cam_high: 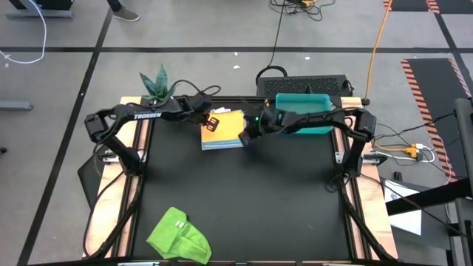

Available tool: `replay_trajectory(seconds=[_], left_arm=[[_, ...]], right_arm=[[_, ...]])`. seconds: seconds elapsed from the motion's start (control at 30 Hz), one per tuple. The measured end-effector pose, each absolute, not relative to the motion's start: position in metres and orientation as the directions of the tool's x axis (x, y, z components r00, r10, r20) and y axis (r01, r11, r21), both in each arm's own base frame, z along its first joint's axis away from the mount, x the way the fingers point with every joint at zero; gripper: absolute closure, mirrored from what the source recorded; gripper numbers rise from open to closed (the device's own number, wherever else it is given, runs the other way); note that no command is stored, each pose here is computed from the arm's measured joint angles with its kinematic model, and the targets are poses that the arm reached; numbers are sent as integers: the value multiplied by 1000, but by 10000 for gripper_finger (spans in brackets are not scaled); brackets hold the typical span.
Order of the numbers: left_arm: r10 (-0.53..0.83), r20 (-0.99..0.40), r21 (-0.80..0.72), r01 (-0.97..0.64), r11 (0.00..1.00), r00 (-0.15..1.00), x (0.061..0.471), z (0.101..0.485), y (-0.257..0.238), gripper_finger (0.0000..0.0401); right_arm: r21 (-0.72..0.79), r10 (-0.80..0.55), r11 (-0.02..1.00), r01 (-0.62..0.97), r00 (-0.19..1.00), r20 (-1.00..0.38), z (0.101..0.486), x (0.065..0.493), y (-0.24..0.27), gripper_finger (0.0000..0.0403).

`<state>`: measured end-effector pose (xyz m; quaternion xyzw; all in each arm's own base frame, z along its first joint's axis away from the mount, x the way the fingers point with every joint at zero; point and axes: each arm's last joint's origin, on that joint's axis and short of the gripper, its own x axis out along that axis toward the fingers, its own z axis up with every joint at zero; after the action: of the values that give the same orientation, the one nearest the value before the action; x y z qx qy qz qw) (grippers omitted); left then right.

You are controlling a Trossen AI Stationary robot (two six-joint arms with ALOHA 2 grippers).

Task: Fold microfiber towels
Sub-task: Stack the yellow microfiber towel on the blue microfiber towel, then fold the green microfiber towel

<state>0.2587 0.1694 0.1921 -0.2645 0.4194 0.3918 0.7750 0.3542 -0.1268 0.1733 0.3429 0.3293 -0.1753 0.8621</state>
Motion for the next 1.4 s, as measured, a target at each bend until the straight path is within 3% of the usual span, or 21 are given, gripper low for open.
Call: replay_trajectory(seconds=[0.33,0.57,0.67,0.77,0.87,1.07,1.23,1.4], left_arm=[[364,-871,-80,-828,555,329,263,182,173,385],[391,-828,-118,-806,580,403,256,231,159,380],[322,-798,-213,-738,640,509,250,257,142,380],[136,-799,-328,-614,718,585,243,272,112,380],[-69,-814,-402,-474,783,577,236,280,70,380],[-300,-857,-423,-241,873,419,230,280,-26,379],[-373,-851,-380,58,923,369,225,273,-106,376],[-344,-884,-254,291,922,317,219,252,-155,336]], right_arm=[[500,-87,659,562,717,-692,144,337,-117,403],[534,-65,698,477,785,-616,175,336,-106,403],[539,-36,727,425,807,-589,195,333,-89,403],[532,33,767,359,805,-592,211,329,-58,403],[529,121,808,260,805,-581,219,324,-20,403],[587,256,803,100,832,-492,199,305,48,403],[670,309,740,53,858,-410,173,278,87,403],[733,352,677,63,847,-398,156,255,107,403]])
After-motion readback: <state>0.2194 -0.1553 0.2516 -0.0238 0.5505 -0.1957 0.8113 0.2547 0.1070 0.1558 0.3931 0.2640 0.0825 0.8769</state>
